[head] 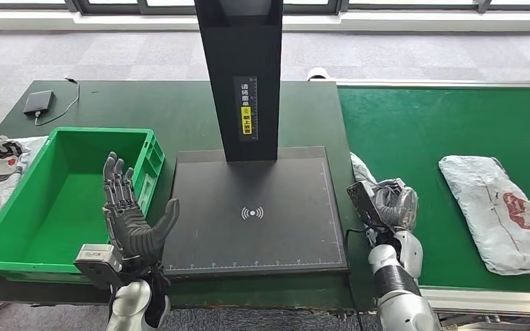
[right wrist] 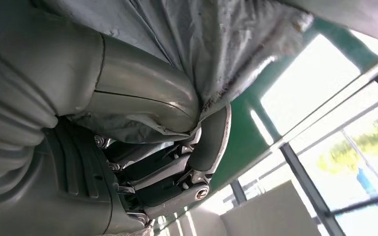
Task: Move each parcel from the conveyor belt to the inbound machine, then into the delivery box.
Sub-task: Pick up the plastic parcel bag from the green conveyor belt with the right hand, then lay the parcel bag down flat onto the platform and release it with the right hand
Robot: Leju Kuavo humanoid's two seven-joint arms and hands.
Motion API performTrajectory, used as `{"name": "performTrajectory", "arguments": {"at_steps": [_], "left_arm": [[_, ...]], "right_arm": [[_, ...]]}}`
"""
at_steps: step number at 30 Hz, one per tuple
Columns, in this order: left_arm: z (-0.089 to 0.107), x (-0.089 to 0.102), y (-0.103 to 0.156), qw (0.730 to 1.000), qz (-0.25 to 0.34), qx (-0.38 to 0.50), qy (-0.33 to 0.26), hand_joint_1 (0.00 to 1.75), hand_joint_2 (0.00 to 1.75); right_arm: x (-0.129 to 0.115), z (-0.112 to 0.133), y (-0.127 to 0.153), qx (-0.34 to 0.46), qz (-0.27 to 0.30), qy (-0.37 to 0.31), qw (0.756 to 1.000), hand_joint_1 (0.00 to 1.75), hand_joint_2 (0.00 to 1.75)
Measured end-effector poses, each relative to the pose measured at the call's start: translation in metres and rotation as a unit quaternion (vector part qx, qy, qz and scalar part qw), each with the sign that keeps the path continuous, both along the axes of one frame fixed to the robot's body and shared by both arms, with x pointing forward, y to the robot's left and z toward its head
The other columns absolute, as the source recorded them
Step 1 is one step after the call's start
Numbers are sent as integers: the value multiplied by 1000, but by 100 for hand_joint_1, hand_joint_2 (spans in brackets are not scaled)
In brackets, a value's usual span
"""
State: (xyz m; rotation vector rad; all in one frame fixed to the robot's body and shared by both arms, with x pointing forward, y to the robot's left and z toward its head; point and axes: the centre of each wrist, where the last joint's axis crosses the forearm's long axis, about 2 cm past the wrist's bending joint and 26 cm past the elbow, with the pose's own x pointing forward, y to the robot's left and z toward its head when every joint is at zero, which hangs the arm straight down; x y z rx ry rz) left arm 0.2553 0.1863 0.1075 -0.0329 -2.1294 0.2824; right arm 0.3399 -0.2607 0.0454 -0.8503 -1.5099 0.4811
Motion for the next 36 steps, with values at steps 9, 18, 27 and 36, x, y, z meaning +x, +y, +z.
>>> {"name": "performTrajectory", "arguments": {"at_steps": [9,18,27,36], "left_arm": [[3,0,3,1000,6,2,-6,0,175],[4,-1,8,1000,16,7,-8,0,175],[5,-1,10,1000,19,8,-10,0,175],[5,-1,10,1000,16,8,-11,0,175]], "right_arm": [[-12,43,25,-11,-16,-164,986,175,175],[-12,115,51,-46,26,-348,936,175,175],[-15,150,57,-43,40,-425,903,175,175],[-10,153,81,189,174,-372,892,175,175]]}}
